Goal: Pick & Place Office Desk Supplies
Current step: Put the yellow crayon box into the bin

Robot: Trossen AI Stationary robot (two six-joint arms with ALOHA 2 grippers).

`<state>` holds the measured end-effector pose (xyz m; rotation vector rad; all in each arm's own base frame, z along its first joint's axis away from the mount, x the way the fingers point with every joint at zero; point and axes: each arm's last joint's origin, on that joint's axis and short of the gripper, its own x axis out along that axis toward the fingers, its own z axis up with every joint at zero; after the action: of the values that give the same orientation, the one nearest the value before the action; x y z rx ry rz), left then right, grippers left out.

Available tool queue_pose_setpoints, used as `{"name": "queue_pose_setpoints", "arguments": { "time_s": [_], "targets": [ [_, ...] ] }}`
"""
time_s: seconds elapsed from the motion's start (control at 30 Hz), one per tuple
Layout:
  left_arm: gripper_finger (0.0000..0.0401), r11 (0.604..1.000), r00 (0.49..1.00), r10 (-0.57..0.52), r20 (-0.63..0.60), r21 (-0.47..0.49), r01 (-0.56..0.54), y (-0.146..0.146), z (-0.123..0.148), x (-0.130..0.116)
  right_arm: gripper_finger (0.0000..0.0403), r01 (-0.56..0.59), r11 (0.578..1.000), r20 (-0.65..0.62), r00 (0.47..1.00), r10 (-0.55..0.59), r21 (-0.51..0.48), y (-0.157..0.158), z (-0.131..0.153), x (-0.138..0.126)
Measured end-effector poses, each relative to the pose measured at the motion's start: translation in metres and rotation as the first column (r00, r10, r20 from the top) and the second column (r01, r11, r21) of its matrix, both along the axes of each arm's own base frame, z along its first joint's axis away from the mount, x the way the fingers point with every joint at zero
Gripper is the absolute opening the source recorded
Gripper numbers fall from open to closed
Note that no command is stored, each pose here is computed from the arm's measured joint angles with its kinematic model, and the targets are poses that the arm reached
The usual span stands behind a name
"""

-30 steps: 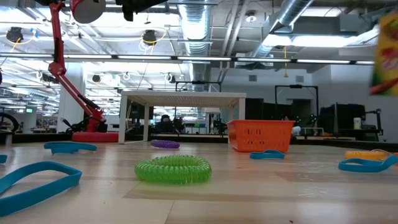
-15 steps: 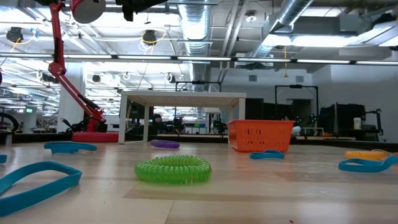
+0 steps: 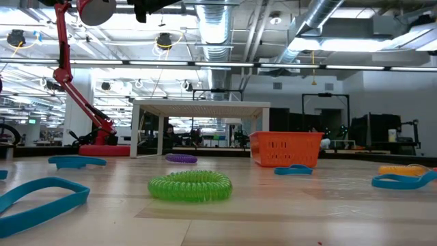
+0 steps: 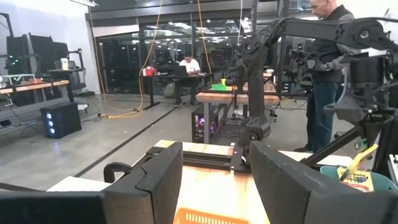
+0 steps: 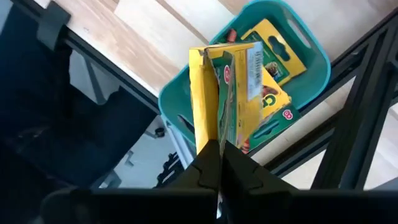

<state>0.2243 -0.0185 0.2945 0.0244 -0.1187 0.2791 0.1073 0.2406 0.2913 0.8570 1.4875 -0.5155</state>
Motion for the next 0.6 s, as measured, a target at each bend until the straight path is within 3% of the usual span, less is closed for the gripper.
{"name": "queue_pose_setpoints", "arguments": {
  "time_s": [0.2, 0.33, 0.6],
  "targets": [
    [0.0182, 1.0, 1.0, -0.028, 0.007, -0.011, 0.028, -0.001, 0.0, 0.0, 0.0, -0.06, 0.998, -0.028, 0.998, 0.06, -0.009, 0.004, -0.006, 0.002],
    [0.0182, 0.999, 0.998, -0.054, 0.017, -0.01, 0.054, -0.001, 0.001, 0.0, 0.0, -0.181, 0.983, -0.059, 0.982, 0.179, -0.02, 0.009, -0.014, 0.003],
    [0.0182, 0.999, 0.998, -0.053, 0.017, -0.01, 0.053, -0.001, 0.001, 0.0, 0.0, -0.422, 0.907, -0.317, 0.861, 0.399, -0.005, 0.025, -0.049, 0.003]
  ]
}}
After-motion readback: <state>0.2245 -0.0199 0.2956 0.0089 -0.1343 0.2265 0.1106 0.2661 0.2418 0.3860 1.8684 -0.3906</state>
